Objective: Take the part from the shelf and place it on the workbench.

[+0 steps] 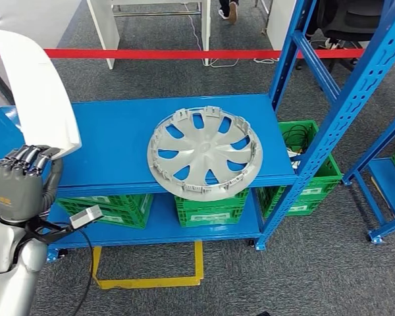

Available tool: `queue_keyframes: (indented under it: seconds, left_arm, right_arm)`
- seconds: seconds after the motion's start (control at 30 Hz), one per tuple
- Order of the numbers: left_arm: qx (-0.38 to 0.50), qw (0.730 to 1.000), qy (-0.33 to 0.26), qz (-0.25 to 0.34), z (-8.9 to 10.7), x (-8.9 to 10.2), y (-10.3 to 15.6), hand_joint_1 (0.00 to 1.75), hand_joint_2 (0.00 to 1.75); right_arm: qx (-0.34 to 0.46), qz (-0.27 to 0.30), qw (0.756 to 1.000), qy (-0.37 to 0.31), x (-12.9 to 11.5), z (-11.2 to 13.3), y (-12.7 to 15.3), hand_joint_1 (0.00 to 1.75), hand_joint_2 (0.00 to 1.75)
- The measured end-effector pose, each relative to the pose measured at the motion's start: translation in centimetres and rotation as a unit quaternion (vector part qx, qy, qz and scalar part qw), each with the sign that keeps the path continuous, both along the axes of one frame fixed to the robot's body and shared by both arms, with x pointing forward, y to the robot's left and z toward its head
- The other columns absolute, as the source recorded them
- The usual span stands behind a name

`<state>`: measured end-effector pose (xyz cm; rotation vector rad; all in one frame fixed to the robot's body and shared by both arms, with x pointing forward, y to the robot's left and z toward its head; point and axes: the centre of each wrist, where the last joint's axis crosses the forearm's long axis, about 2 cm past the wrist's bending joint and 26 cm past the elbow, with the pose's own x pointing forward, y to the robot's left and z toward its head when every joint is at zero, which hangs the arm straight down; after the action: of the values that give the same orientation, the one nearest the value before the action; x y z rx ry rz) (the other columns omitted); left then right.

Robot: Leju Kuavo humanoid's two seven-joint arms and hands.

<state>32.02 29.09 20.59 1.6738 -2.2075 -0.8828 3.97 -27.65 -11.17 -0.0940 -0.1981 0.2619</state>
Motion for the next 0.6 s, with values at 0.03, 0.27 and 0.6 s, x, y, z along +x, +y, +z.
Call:
queue_keyframes:
  seconds: [0.03,0.27,0.6]
  left_arm:
    - [-0.005,1.000,0.003,-0.006,-0.3,-0.2,-0.2,1.75,1.75]
    - [-0.050,0.997,0.036,-0.039,-3.3,-2.8,-1.5,1.75,1.75]
    - [-0.067,0.994,0.080,-0.036,-6.2,-7.8,-1.9,1.75,1.75]
  right_arm:
    - [0.001,0.000,1.000,0.001,0.0,0.0,0.1,0.00,0.00]
    - [0.007,0.006,1.000,0.016,0.1,0.1,1.5,0.00,0.00]
    - [0.020,0.001,0.998,0.054,0.6,0.3,4.0,0.00,0.00]
